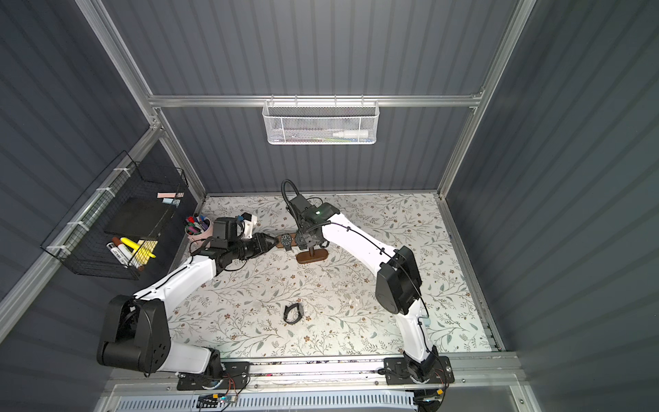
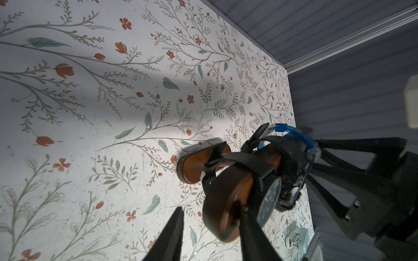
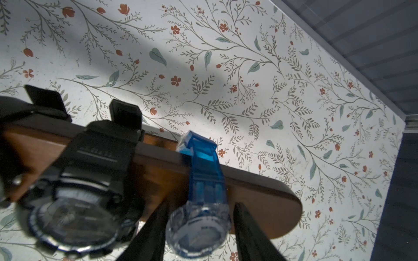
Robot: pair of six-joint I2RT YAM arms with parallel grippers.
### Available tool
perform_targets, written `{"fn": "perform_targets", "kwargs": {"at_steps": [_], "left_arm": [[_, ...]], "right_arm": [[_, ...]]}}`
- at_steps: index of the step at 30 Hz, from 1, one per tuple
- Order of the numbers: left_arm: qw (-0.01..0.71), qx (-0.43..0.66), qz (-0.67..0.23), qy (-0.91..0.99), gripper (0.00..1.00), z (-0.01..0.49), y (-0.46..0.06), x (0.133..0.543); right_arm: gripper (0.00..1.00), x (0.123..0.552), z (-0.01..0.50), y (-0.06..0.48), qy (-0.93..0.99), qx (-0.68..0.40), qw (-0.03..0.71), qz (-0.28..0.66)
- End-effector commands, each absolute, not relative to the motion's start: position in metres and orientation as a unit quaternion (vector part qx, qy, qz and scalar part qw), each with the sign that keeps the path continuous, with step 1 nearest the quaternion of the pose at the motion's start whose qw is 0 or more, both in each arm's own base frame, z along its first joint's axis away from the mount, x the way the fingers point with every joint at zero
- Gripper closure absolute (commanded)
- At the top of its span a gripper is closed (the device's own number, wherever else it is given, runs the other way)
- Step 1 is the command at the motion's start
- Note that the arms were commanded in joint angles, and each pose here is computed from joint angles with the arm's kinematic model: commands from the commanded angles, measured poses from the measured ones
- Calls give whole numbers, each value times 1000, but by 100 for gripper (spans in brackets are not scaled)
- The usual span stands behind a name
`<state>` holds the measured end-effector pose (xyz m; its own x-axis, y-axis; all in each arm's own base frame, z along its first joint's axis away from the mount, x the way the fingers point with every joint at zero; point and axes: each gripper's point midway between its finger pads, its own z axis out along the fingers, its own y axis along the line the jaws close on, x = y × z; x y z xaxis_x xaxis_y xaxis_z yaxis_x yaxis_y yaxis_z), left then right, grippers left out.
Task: Place watch on stand
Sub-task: Place the watch on the stand, then pick up the watch at the center of the board.
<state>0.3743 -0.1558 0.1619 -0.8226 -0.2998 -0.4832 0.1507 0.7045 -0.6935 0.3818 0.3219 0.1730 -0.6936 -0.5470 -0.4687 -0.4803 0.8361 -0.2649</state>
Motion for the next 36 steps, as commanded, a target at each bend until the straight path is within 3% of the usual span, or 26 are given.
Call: {"fn": "perform_targets", "kwargs": {"at_steps": [1,11,19,22,28,32,36], "left_arm": [[300,-32,-381,874,59,170,-156,374],[300,-31,-379,875,59,168,-155,374],[312,-28,-367,876,58,174,-151,374],[324,-24,-354,877,58,179,-148,374],[357,-29,-303,883,54,198,-129,366],[350,-49,-278,893,54,195,-121,326],[305,-75,-293,903,55,170,-127,278]], "right_arm": [[49,380,174,318,920,-275,270,-70],[33,383,205,314,911,-266,309,-64],[30,369,250,273,901,-223,359,-93],[30,346,256,258,904,-202,371,-57],[32,268,252,267,910,-189,346,126],[32,216,236,288,904,-178,324,214],[32,184,204,312,915,-171,280,235]]}}
